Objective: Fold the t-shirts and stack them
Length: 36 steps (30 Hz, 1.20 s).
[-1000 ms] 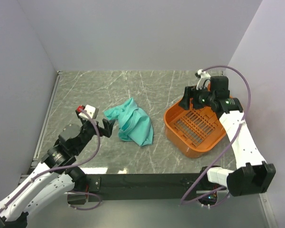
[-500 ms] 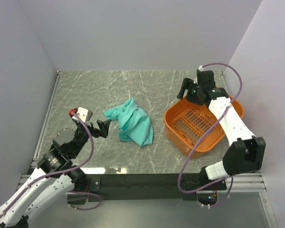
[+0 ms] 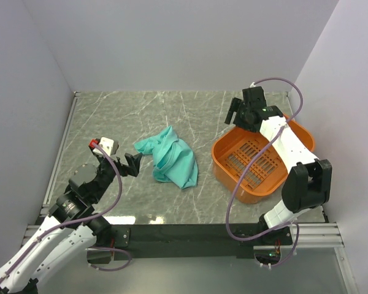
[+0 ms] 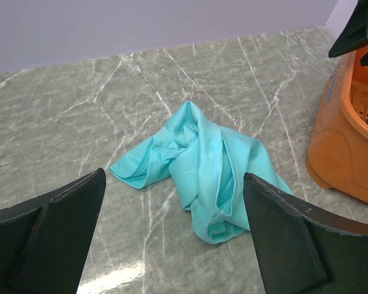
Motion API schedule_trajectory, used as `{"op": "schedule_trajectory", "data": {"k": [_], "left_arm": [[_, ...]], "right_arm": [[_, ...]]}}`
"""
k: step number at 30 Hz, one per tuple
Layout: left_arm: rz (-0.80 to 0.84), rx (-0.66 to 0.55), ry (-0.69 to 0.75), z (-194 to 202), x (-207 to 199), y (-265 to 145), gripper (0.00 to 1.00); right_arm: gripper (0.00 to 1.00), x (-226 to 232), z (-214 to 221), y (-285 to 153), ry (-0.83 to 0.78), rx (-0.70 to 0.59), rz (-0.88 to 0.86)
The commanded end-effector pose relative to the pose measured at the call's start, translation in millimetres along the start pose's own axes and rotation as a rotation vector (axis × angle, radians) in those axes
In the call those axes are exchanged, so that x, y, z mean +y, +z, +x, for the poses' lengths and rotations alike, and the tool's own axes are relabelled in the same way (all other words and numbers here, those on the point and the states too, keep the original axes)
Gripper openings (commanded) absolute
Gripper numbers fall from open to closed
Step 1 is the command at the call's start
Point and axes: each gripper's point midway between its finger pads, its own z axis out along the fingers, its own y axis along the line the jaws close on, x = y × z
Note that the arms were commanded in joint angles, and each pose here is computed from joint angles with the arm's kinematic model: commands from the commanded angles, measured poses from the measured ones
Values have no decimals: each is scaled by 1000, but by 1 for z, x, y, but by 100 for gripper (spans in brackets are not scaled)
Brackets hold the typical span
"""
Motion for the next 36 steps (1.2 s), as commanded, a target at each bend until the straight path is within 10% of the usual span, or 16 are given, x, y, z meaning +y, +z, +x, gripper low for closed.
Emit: {"op": "schedule_trajectory", "data": {"k": [1, 36], "left_arm": [[16, -29, -8, -8, -3, 3, 99], [29, -32, -6, -10, -5, 2, 99]], "right_arm": [[86, 4, -12, -4, 5, -53, 10], [81, 4, 12, 21, -73, 6, 56]]}}
